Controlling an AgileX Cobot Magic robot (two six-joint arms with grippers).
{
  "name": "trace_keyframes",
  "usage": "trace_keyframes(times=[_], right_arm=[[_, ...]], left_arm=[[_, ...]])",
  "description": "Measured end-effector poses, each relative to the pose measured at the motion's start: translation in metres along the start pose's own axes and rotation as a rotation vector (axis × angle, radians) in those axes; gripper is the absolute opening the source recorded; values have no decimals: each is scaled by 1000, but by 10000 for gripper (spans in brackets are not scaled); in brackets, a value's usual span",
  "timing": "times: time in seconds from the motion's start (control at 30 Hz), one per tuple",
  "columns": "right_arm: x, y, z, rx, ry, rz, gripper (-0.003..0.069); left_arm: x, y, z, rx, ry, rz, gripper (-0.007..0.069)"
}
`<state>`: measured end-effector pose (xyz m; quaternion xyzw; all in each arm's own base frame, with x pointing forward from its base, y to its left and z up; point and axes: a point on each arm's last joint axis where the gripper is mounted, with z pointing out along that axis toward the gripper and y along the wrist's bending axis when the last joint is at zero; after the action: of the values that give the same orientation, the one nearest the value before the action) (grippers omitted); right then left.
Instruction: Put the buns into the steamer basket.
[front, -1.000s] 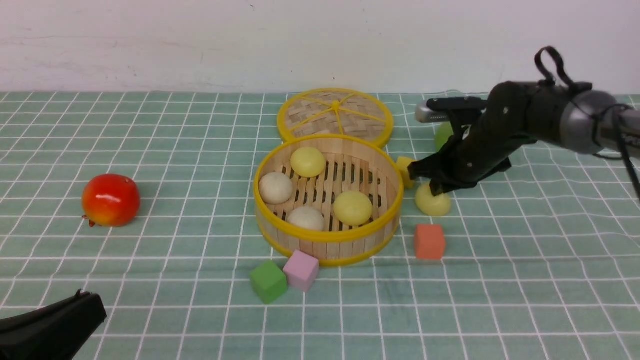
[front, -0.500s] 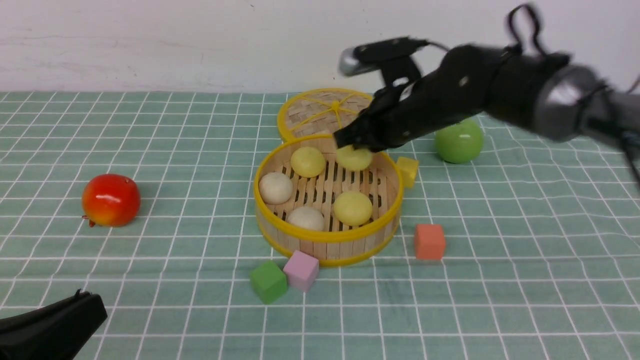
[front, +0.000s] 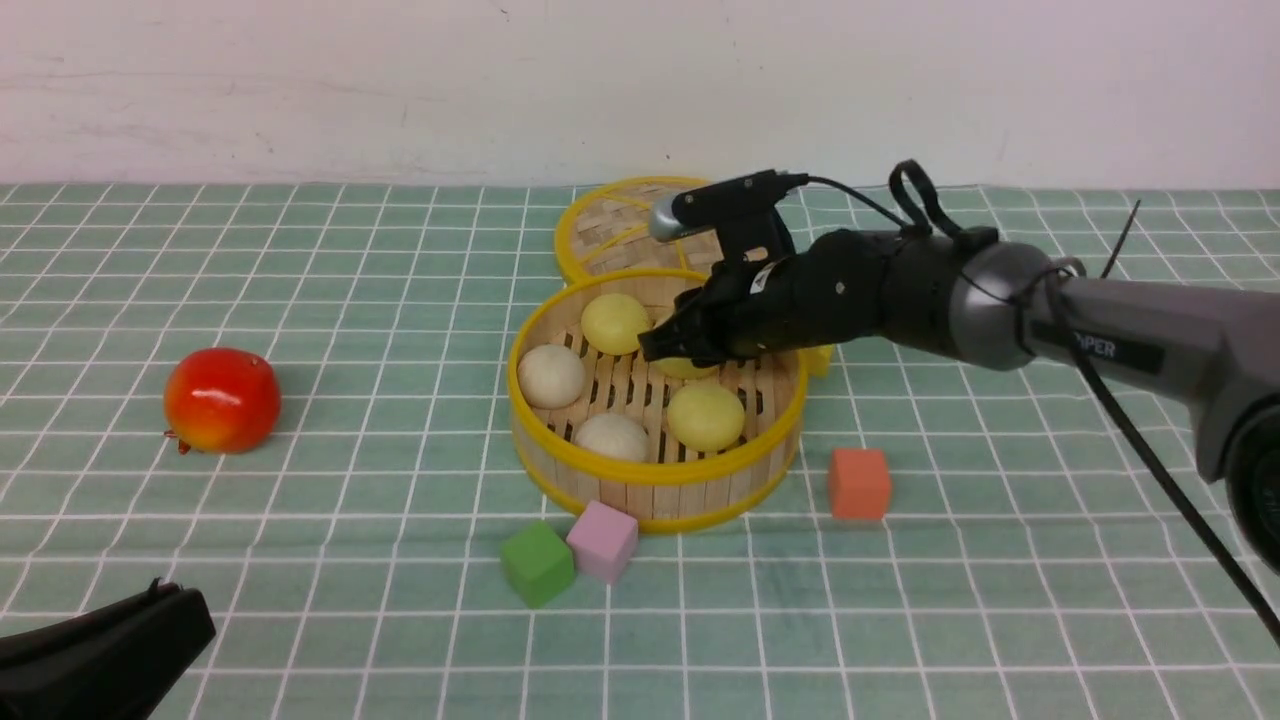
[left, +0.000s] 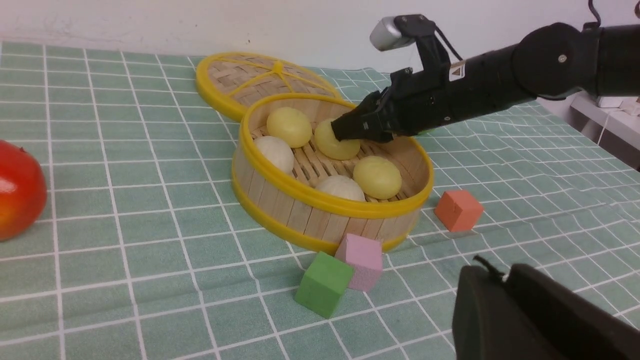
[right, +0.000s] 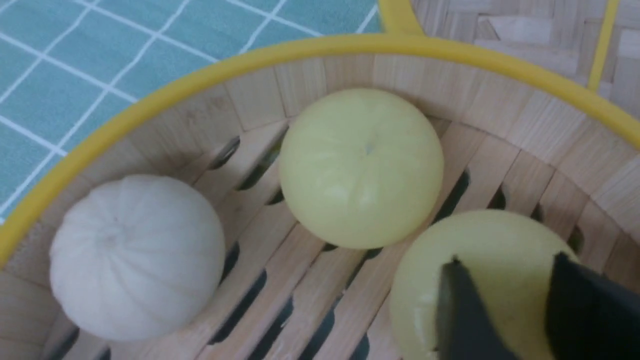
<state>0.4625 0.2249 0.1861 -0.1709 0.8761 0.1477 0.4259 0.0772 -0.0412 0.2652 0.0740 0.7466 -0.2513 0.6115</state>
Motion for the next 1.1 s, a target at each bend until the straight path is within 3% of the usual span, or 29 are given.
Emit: trace_keyframes(times=[0.07, 0.1, 0.17, 0.3, 0.4, 0.53, 0.63, 0.77, 0.87, 1.1], right_arm=[[-6, 2, -8, -9, 6, -2, 395], [-7, 2, -10, -10, 8, -3, 404], [-24, 8, -39, -34, 39, -24, 492], [-49, 14, -104, -66, 140, -49, 506], [-58, 15, -173, -53, 267, -47, 441], [-36, 12, -238, 23, 455, -14, 272], [-13, 11, -273, 64, 486, 32, 138], [14, 12, -309, 79, 478, 73, 20], [32, 13, -329, 75, 503, 87, -19], [42, 16, -366, 65, 454, 84, -20]], left_arm=[[0, 0, 0, 0, 0, 0, 57], [0, 0, 0, 0, 0, 0, 57], [0, 0, 0, 0, 0, 0, 57], [0, 0, 0, 0, 0, 0, 59], [0, 0, 0, 0, 0, 0, 62], [0, 0, 0, 0, 0, 0, 70], [0, 0, 0, 0, 0, 0, 73], [0, 0, 0, 0, 0, 0, 77], [0, 0, 0, 0, 0, 0, 81], [0, 0, 0, 0, 0, 0, 90]])
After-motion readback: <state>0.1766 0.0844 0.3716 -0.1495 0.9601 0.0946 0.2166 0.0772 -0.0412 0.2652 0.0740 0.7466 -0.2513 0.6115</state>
